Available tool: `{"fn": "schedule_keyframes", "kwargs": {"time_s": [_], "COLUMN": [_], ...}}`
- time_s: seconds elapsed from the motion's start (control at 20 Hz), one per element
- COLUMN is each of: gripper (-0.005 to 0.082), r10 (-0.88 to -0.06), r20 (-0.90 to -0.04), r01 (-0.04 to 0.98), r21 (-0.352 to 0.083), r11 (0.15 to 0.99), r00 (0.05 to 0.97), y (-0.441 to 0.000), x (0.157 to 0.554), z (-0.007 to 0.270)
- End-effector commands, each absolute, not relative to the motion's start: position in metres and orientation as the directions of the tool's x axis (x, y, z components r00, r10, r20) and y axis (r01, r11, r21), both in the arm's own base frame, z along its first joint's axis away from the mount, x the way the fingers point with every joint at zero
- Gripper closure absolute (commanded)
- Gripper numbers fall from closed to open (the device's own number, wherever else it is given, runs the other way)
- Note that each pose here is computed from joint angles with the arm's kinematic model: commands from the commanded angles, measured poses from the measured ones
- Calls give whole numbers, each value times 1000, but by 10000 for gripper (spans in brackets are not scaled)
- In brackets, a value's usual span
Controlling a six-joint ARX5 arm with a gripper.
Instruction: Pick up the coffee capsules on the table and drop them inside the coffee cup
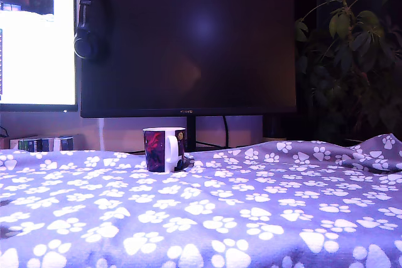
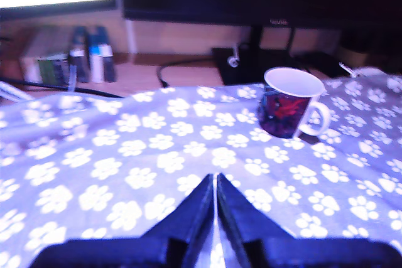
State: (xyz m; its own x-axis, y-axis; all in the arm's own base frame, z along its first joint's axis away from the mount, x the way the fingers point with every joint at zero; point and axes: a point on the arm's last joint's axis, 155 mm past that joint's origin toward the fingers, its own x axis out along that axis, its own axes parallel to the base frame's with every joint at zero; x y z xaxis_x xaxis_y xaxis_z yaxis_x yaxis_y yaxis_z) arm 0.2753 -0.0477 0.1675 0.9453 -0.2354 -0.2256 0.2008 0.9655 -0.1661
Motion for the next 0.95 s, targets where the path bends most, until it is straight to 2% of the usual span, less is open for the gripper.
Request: {"fn": "schedule_keyframes", "kwargs": {"time_s": [0.0,0.2,0.4,0.75,0.9], "gripper": [788,788,788,788,788], "r10": [-223,-182,-183,-183,-184], "r20": [-236,-200,-158,-164,-193], "r01": [185,152,159,155,151], "r21": [-172,-158,-153,-173,-175], "r11": [968,976,975,973,973], "r00": [946,963,970,969,964], "y": [-44,-37,-36,-36,-36], "x": [269,260,253,240,239], "z": [155,160,157,140,132]}}
